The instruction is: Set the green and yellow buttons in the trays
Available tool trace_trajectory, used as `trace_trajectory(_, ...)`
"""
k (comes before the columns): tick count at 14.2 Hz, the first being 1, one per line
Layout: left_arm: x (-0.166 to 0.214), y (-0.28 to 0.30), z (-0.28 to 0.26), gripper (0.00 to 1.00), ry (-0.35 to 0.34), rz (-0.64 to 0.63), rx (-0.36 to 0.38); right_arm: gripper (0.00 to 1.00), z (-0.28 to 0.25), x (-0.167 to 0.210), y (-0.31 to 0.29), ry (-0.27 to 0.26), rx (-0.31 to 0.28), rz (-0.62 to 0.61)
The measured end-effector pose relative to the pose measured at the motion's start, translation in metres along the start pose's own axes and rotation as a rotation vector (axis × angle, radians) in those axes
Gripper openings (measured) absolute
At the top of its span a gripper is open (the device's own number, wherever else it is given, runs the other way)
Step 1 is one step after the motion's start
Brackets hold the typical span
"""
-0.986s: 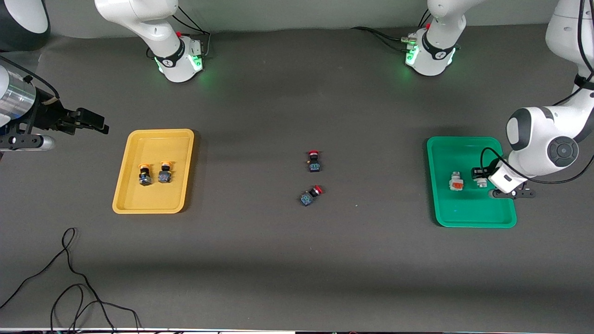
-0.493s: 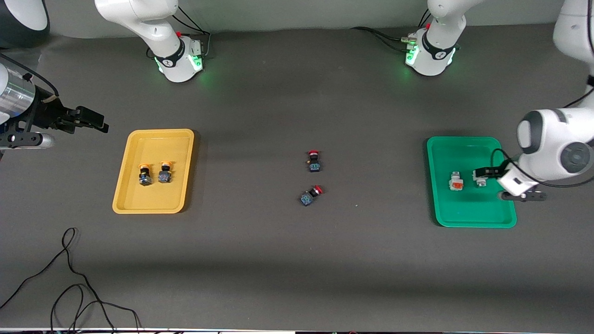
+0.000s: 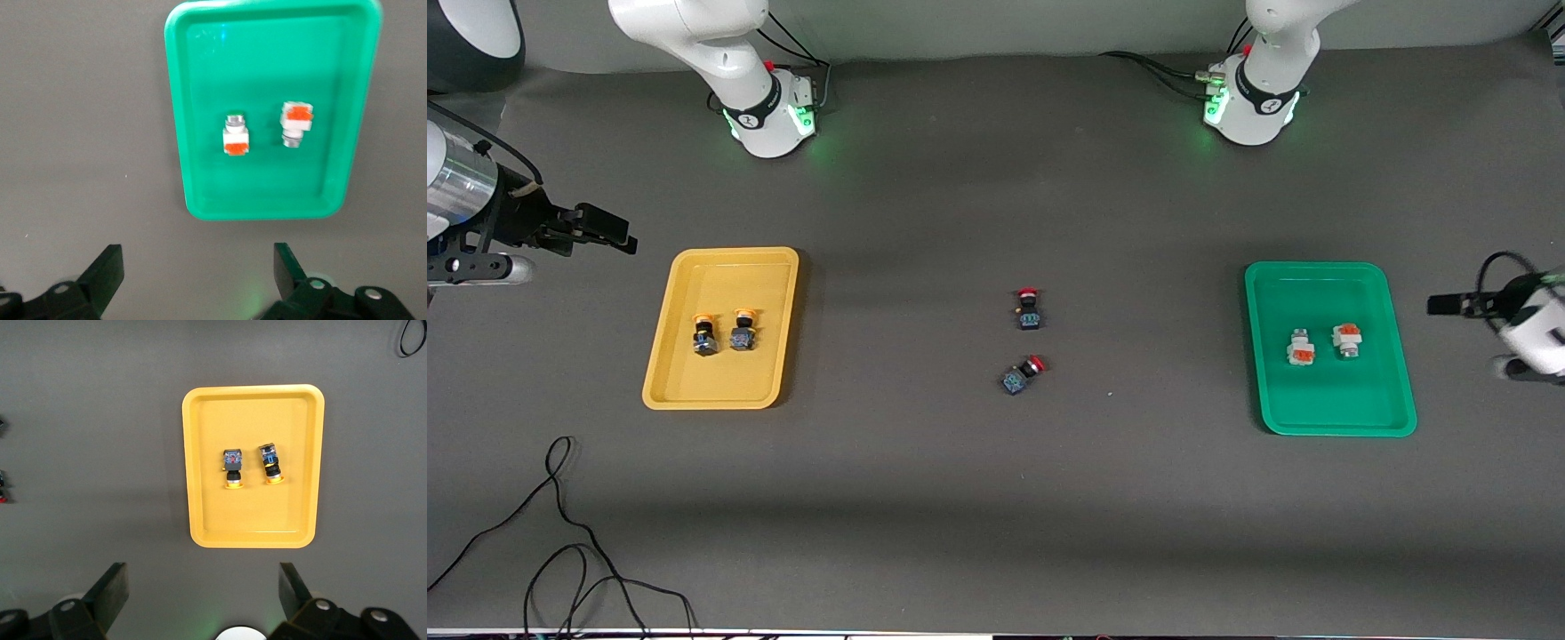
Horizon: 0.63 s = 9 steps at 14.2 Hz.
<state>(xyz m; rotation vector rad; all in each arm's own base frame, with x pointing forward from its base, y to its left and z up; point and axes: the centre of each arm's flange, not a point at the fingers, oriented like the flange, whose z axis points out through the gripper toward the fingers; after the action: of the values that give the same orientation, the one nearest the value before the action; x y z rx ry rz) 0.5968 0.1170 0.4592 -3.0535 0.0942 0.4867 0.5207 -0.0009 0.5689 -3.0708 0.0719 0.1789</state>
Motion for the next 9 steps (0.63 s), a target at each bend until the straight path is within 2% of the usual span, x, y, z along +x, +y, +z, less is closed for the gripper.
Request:
trace_trajectory(5, -0.042, 0.046, -0.078, 1.0, 0.091, 0.034, -0.051, 1.0, 0.0, 0.0, 0.0, -0.001, 0.0, 0.0)
trace_trajectory(9, -0.064, 0.082, -0.094, 1.0, 0.129, 0.064, -0.042, 1.0, 0.001, 0.0, 0.0, -0.004, 0.0, 0.0)
